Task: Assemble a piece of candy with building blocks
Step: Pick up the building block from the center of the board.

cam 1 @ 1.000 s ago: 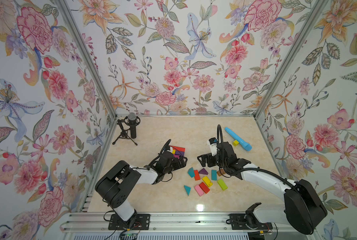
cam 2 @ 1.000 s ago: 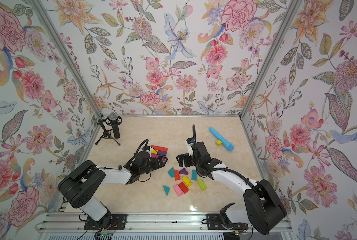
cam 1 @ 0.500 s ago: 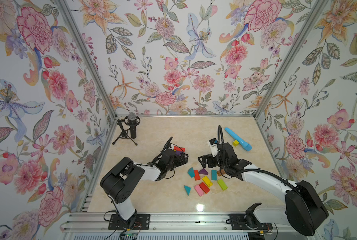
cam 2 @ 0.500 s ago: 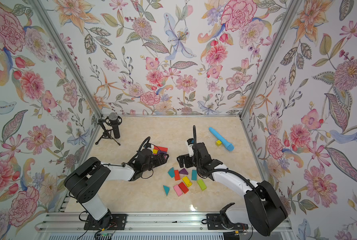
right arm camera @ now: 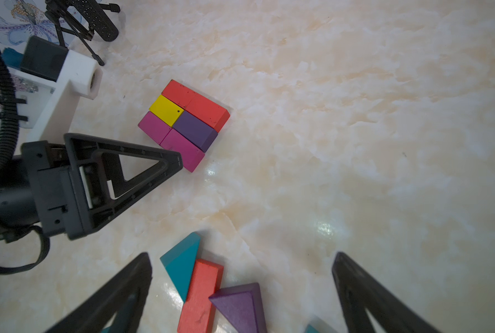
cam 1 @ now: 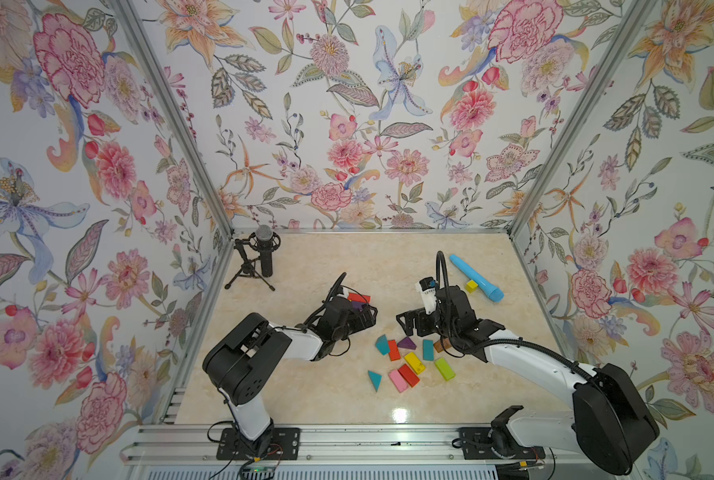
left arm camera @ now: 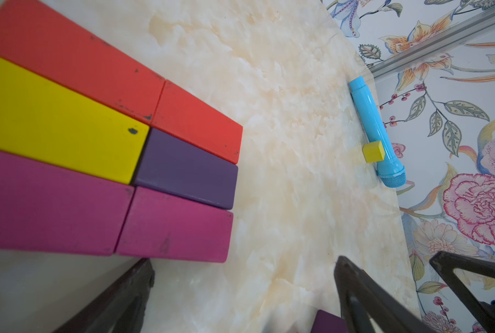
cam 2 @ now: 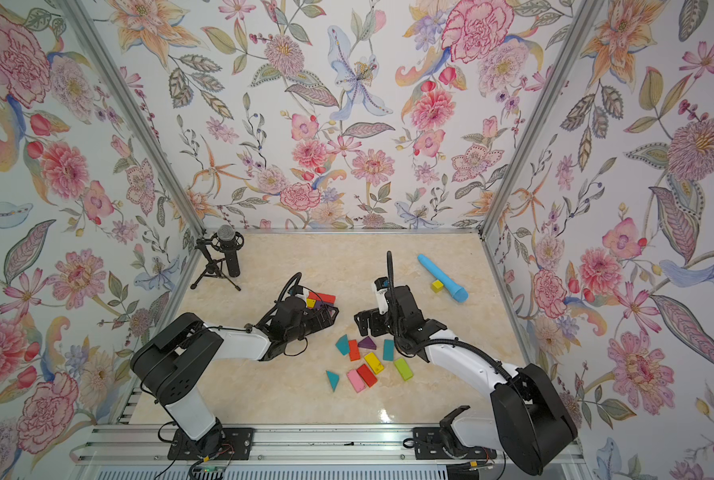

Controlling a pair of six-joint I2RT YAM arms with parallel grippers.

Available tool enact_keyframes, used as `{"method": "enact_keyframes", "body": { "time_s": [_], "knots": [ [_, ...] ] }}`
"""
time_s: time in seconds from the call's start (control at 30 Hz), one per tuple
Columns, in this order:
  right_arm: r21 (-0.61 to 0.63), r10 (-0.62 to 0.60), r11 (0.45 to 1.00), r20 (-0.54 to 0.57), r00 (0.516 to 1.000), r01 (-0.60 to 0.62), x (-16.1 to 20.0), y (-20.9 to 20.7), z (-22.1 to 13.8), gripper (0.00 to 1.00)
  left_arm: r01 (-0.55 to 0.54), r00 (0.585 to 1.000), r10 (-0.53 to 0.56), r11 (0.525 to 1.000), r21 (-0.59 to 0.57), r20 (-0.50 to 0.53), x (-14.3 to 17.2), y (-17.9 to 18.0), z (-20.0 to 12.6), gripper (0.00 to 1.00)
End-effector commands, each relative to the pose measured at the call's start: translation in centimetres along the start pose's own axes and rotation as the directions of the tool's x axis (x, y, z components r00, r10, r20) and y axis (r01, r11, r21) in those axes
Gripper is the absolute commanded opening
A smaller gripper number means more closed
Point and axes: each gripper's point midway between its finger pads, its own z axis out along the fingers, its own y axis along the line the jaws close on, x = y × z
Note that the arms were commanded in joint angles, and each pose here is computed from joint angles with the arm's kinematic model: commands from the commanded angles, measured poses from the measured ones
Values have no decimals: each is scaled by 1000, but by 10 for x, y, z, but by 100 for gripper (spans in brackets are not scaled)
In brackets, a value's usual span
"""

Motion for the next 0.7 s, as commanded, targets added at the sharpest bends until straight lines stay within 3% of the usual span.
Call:
{"method": "enact_keyframes", "body": {
  "time_s": [0.0, 0.1, 0.23, 0.43, 0.67],
  "knots": [
    [25, -11, 1000, 1, 1000, 11, 2, -5, -9, 100, -21, 1000, 20, 1000, 24, 20, -8, -12, -3, 99],
    [40, -13, 999, -19, 1000, 14, 8, -8, -17, 100, -171, 984, 172, 985, 13, -47, -5, -20, -18, 99],
    [43, 21, 999, -35, 999, -19, 20, -6, -35, 100, -350, 930, 338, 934, -69, -144, 4, -15, -58, 99],
    [37, 123, 992, -69, 990, -121, 51, -3, -40, 100, -374, 915, 349, 922, -102, -200, 49, -28, -92, 99],
    [18, 115, 993, -71, 991, -114, 55, 3, -42, 100, -386, 902, 345, 914, -126, -260, 107, -28, -95, 97]
  ]
}}
